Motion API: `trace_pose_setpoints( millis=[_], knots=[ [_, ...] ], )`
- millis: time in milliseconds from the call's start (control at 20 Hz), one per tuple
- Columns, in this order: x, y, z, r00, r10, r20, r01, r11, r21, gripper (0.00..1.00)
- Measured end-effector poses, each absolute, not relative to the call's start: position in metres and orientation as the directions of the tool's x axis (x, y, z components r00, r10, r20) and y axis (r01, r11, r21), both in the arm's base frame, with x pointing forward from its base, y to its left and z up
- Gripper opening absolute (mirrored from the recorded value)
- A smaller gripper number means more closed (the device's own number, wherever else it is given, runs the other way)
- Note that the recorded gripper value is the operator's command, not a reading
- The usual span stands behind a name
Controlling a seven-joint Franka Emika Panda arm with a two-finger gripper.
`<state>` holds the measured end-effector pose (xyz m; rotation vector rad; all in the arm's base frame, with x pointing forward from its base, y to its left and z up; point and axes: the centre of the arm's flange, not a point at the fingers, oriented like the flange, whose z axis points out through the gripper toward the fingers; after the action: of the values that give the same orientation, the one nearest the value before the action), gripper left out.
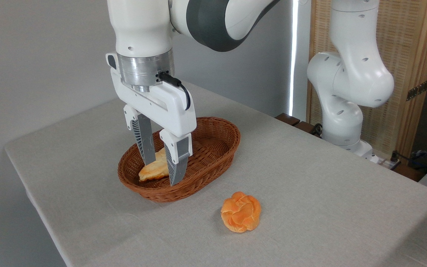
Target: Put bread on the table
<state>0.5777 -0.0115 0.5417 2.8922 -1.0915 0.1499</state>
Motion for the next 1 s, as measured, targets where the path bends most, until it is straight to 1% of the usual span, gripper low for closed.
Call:
trace_pose_setpoints(
  millis=[1000],
  knots=[
    [0.5757, -0.0113, 0.5399, 0.748, -0.657, 0.093, -0.661, -0.750, 0.023, 1.00]
  ],
)
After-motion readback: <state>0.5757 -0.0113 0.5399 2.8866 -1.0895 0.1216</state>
